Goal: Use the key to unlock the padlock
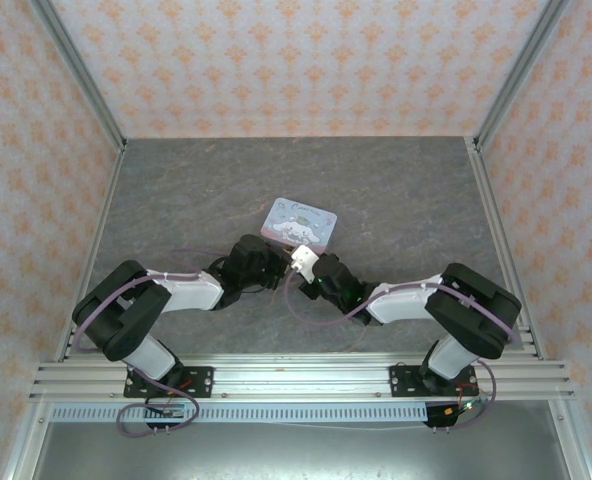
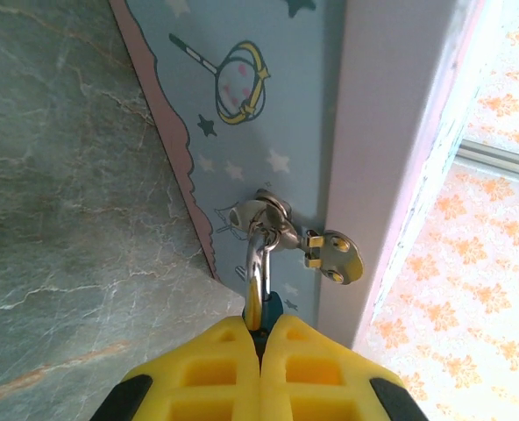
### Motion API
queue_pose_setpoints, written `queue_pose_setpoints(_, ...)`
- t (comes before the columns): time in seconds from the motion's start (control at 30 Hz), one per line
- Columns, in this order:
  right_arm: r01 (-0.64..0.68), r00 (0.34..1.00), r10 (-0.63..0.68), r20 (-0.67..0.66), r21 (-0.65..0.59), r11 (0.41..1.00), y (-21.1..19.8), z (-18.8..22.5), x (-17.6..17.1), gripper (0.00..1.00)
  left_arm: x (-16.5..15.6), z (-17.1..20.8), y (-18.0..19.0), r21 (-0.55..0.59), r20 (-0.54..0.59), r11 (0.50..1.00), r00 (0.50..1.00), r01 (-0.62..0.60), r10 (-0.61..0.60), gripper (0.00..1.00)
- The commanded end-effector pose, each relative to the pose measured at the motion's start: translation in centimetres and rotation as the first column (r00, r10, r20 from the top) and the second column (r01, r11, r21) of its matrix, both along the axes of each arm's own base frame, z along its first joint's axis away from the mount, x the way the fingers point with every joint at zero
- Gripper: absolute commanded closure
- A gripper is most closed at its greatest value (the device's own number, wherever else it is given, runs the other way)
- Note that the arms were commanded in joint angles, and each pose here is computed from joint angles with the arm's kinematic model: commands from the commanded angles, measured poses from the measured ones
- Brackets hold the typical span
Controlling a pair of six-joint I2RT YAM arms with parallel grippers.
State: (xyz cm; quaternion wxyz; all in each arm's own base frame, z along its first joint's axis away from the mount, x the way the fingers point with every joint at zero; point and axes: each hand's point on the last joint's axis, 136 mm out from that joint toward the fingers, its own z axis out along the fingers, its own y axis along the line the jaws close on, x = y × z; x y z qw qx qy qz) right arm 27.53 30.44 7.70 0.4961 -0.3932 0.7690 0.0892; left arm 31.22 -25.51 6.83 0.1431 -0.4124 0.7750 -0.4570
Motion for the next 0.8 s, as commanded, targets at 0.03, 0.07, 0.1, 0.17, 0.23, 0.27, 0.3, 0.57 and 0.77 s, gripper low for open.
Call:
queue_pose_setpoints(0.03, 0.067, 0.996, -0.056, -0.073, 0.157, 0.985, 0.4, 0.6, 0.5, 1.0, 0.3, 1.3, -0.6, -0.021, 0.028, 1.0, 1.0, 0.013, -0.012, 1.0)
queue_pose_setpoints(0.07, 0.069, 0.995, -0.056, -0.085, 0.163, 0.984, 0.3, 0.4, 0.4, 1.0, 0.2, 1.3, -0.6, -0.02, 0.028, 1.0, 1.0, 0.013, -0.013, 1.0)
queue_pose_setpoints(0.1, 0.069, 0.994, -0.055, -0.092, 0.162, 0.984, 0.3, 0.2, 0.3, 1.0, 0.2, 1.3, -0.6, -0.021, 0.028, 1.0, 1.0, 0.013, -0.012, 1.0)
queue_pose_setpoints(0.17, 0.079, 0.993, -0.064, -0.099, 0.166, 0.983, 0.1, 0.0, 0.3, 1.0, 0.2, 1.2, -0.6, -0.016, 0.027, 1.0, 1.0, 0.013, -0.013, 0.95)
queue_pose_setpoints(0.23, 0.09, 0.991, -0.07, -0.116, 0.182, 0.979, -0.1, -0.1, 0.4, 1.0, 0.1, 1.1, -0.4, 0.0, 0.028, 1.0, 0.999, 0.015, -0.015, 0.84)
queue_pose_setpoints(0.27, 0.092, 0.989, -0.067, -0.132, 0.192, 0.977, -0.2, -0.1, 0.4, 1.0, 0.1, 1.1, -0.2, 0.014, 0.028, 1.0, 0.999, 0.015, -0.016, 0.8)
queue_pose_setpoints(0.3, 0.1, 0.986, -0.069, -0.154, 0.205, 0.974, -0.2, -0.2, 0.4, 1.0, 0.0, 1.1, 0.0, 0.029, 0.032, 0.999, 0.999, 0.016, -0.016, 0.76)
queue_pose_setpoints(0.57, 0.211, 0.918, -0.051, -0.394, 0.376, 0.902, -0.2, 0.0, 0.1, 1.0, -0.3, 2.4, 3.2, 0.176, 0.062, 0.983, 0.996, 0.045, -0.056, 0.6)
queue_pose_setpoints(0.77, 0.328, 0.83, -0.007, -0.558, 0.477, 0.815, -0.3, 0.4, -0.4, 1.0, -0.1, 3.3, 7.2, 0.252, 0.065, 0.968, 0.997, 0.013, -0.03, 0.49)
